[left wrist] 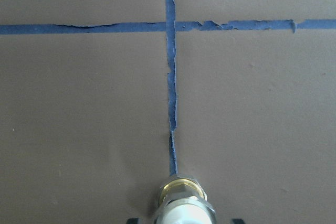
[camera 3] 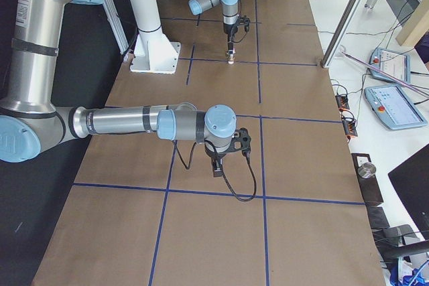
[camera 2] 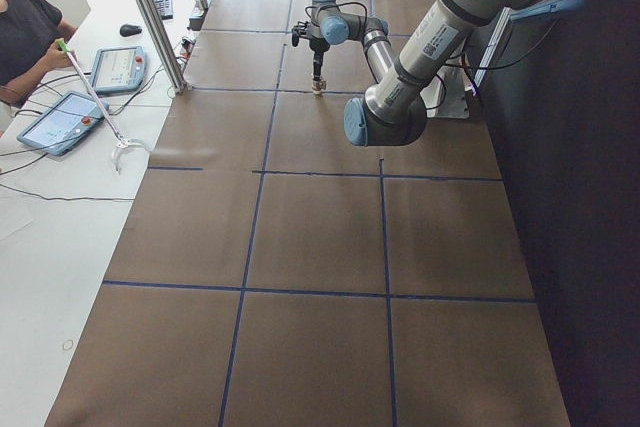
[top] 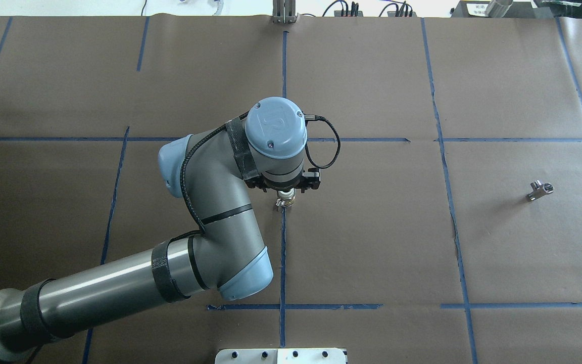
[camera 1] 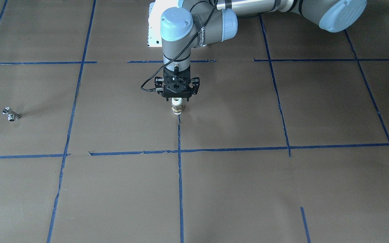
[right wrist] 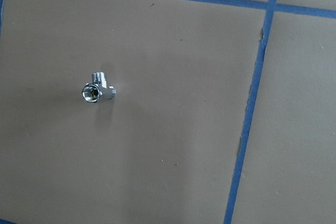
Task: Assemble PPR valve and pipe with both arms
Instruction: 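Carry the held valve with the left gripper to the table center, then hold the valve upright with the left gripper while the right gripper grasps the chrome tee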
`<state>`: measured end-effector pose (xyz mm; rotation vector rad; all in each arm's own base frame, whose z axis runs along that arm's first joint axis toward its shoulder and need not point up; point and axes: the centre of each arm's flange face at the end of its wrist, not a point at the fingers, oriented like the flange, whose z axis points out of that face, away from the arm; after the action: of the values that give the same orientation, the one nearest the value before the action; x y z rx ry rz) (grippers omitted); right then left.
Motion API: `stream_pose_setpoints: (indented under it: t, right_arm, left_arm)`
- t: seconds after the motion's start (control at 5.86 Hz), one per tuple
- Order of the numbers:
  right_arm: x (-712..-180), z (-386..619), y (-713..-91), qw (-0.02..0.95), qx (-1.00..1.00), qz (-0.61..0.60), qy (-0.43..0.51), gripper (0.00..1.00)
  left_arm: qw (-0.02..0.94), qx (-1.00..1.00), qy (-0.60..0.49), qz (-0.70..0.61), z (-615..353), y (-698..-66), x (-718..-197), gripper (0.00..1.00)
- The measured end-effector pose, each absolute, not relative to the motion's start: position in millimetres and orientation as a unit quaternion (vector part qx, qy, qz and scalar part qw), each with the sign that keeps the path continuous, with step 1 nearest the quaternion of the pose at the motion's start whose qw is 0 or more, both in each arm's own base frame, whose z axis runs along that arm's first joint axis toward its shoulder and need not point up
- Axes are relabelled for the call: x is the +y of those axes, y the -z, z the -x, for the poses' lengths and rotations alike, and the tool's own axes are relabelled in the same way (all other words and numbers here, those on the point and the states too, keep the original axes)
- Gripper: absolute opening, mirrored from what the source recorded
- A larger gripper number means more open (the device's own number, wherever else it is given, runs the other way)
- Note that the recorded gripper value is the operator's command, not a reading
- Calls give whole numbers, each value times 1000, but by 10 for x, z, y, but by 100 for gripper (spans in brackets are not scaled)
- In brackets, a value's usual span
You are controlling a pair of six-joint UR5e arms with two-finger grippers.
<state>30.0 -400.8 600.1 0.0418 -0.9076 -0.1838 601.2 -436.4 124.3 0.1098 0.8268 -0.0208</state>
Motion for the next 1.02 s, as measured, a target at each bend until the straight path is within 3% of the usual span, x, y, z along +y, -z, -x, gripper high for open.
stream_pose_setpoints:
  t: [0.51, 1.02]
  right_arm:
    - [-4062, 12, -5915, 890, -439, -27, 119, 100]
    - [-4210, 947, -5586, 900, -420, -48, 106, 98]
  left_arm:
    - [895, 439, 11, -73, -5539, -1097, -4185, 90]
    - [883, 461, 10, -85, -5043, -1238, -3975, 91]
